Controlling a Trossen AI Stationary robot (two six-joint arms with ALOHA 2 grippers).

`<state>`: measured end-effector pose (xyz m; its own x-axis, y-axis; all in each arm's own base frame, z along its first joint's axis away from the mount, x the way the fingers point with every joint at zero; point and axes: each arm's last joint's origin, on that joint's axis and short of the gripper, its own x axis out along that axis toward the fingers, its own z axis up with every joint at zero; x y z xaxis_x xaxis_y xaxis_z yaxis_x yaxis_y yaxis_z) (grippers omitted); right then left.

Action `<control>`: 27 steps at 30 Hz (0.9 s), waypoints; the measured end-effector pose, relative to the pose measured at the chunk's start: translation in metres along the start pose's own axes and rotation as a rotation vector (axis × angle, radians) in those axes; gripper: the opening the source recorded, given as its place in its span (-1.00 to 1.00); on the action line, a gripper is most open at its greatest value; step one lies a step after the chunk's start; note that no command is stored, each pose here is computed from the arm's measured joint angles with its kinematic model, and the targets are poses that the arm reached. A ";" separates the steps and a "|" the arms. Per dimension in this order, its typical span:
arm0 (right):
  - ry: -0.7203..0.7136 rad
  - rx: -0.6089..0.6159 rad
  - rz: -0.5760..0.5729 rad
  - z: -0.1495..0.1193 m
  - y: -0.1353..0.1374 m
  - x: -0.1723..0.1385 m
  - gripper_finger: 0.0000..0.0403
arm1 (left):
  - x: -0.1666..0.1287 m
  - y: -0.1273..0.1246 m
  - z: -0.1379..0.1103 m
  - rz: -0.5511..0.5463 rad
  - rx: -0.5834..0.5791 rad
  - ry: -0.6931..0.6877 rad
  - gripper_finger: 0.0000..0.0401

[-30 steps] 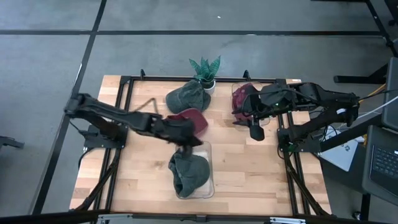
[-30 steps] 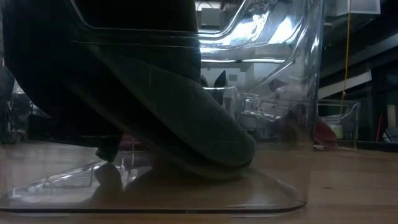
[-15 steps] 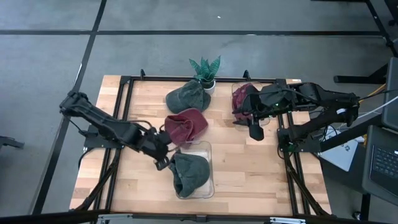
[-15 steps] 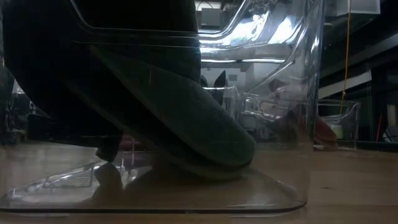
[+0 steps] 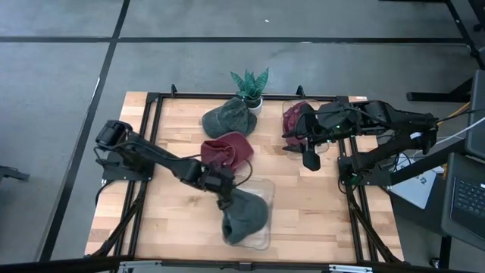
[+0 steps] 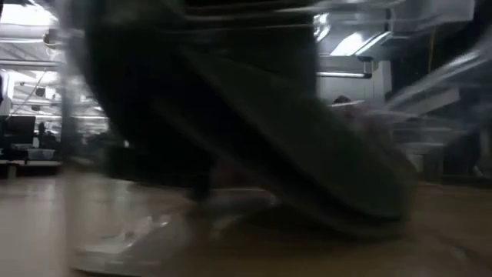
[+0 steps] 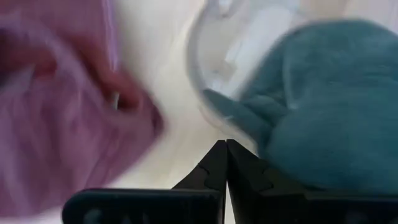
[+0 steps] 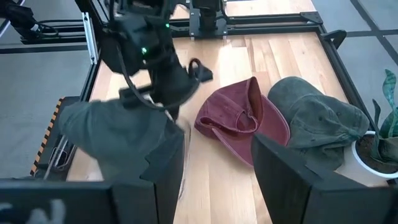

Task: Pick & Place hat
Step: Move the bottom left transparent bin to the middle of the table

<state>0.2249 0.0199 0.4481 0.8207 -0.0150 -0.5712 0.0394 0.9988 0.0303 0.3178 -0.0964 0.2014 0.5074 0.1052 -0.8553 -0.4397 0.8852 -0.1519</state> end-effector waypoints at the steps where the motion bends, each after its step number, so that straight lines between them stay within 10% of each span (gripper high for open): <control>1: 0.000 0.000 0.000 0.000 0.000 0.000 -0.08 | 0.005 0.001 0.005 0.000 -0.005 -0.030 -0.99; 8: 0.003 -0.004 0.002 0.000 0.000 0.000 -0.08 | 0.020 0.023 0.044 0.044 -0.139 -0.250 -0.99; 14: 0.020 -0.012 0.000 -0.002 0.000 0.000 -0.08 | 0.008 0.032 0.082 -0.138 -0.183 -0.461 -0.99; 27: 0.045 -0.041 -0.037 -0.005 -0.001 0.000 -0.08 | -0.122 0.042 0.086 -0.439 0.080 -0.654 -0.97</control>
<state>0.2223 0.0186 0.4443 0.7923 -0.0503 -0.6081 0.0450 0.9987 -0.0240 0.3011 -0.0334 0.3418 0.9658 -0.0380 -0.2566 -0.0564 0.9348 -0.3508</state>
